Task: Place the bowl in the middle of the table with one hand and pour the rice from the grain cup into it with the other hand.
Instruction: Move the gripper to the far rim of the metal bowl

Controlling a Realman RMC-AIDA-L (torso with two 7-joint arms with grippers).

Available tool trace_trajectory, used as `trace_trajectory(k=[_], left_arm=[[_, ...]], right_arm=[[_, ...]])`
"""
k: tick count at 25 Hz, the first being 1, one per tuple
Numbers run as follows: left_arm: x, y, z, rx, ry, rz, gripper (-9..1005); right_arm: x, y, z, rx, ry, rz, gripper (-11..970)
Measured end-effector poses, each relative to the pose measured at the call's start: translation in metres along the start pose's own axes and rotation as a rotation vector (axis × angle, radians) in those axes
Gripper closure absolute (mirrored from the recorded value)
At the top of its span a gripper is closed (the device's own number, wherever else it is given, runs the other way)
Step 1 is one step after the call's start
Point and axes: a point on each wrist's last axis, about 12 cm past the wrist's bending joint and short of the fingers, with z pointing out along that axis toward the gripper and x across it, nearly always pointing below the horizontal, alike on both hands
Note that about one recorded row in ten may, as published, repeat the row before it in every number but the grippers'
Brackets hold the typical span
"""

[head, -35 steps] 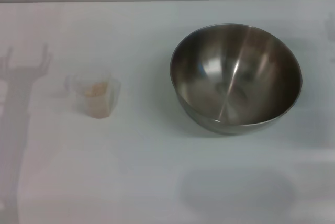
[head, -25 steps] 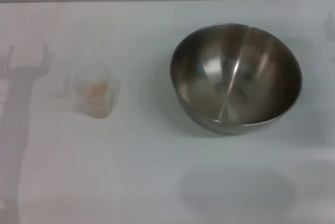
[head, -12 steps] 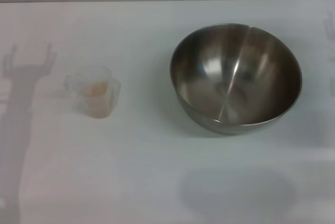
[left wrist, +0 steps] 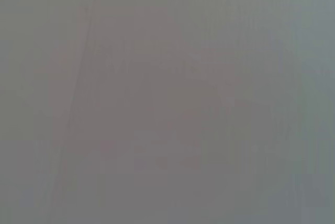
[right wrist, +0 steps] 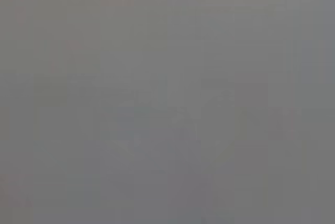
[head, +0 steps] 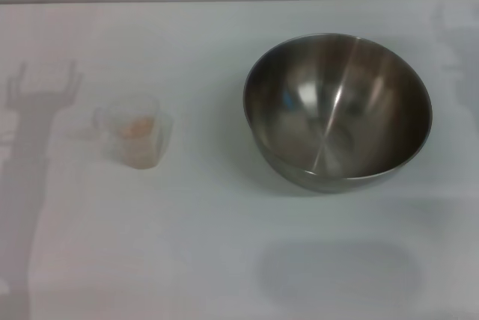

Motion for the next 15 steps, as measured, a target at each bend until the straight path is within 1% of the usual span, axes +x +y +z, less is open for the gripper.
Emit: trace_trajectory(k=[1, 2, 4, 5, 6, 9, 10, 11, 12, 15], left_arm=[[0.000, 0.000, 0.000, -0.002, -0.001, 0.000, 133], [0.000, 0.000, 0.000, -0.002, -0.001, 0.000, 133], [0.000, 0.001, 0.000, -0.004, -0.002, 0.001, 133], [0.000, 0.001, 0.000, -0.004, -0.003, 0.001, 133], [-0.001, 0.001, 0.000, -0.008, -0.004, 0.001, 133], [-0.001, 0.003, 0.000, -0.019, -0.008, 0.001, 133], [-0.001, 0.003, 0.000, -0.019, -0.008, 0.001, 133], [-0.001, 0.004, 0.000, -0.025, -0.010, -0.001, 133], [-0.001, 0.004, 0.000, -0.025, -0.010, -0.001, 133], [-0.002, 0.006, 0.000, -0.035, -0.016, -0.002, 132]], right_arm=[[-0.008, 0.007, 0.004, -0.028, 0.055, 0.021, 280], [-0.008, 0.007, 0.004, -0.028, 0.055, 0.021, 280], [-0.017, 0.014, 0.007, -0.058, 0.133, 0.035, 280], [-0.021, 0.018, 0.007, -0.073, 0.178, 0.043, 280], [-0.032, 0.024, 0.006, -0.104, 0.268, 0.063, 280], [-0.051, 0.026, 0.004, -0.138, 0.384, 0.079, 280], [-0.051, 0.026, 0.004, -0.138, 0.384, 0.079, 279], [-0.066, 0.027, 0.003, -0.165, 0.469, 0.082, 279], [-0.066, 0.027, 0.003, -0.165, 0.469, 0.082, 279], [-0.087, 0.028, 0.000, -0.210, 0.602, 0.063, 279]])
